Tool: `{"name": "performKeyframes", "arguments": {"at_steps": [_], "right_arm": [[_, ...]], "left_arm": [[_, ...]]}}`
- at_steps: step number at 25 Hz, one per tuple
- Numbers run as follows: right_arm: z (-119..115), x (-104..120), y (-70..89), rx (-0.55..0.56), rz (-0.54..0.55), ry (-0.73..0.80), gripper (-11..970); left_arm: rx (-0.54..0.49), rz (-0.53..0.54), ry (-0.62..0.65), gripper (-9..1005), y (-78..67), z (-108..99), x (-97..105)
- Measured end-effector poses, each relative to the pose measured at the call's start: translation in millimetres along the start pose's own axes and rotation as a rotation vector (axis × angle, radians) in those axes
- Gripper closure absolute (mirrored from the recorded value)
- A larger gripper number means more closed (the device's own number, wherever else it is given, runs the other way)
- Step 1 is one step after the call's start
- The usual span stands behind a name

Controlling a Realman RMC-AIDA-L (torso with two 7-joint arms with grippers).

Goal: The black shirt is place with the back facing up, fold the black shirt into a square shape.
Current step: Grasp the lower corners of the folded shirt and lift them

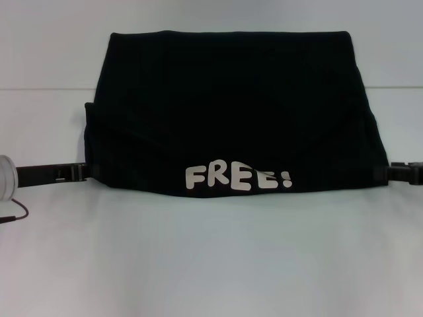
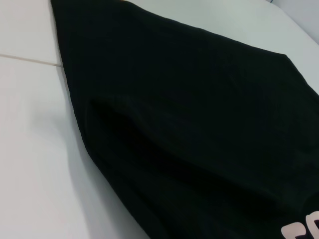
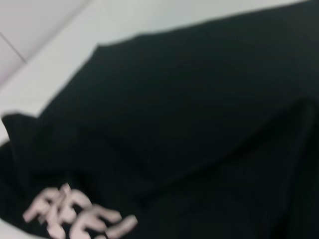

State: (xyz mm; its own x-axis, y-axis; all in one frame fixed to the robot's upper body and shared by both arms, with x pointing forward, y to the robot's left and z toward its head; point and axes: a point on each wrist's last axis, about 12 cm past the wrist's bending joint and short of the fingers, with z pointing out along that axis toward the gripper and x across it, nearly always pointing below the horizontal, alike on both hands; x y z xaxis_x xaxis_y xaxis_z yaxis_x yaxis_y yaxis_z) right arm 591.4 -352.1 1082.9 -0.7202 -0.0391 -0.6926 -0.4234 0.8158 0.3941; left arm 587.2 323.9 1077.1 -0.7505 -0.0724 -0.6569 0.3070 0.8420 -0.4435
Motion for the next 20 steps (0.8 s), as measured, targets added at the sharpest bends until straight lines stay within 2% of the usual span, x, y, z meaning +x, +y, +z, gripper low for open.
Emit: {"name": "performKeyframes", "arguments": {"at_steps": [7,20], "right_arm": [[-2,1,-3.7,0.041,-0.074,0.042,386],[28,-7,9.6,0.092,-0.161,0.061,440]], "left_arm": [[-0.009,-0.005,-0.004,997,1.5,0,0],[-0.002,-0.012,-0.003,997,-0.6,1,-3]]}}
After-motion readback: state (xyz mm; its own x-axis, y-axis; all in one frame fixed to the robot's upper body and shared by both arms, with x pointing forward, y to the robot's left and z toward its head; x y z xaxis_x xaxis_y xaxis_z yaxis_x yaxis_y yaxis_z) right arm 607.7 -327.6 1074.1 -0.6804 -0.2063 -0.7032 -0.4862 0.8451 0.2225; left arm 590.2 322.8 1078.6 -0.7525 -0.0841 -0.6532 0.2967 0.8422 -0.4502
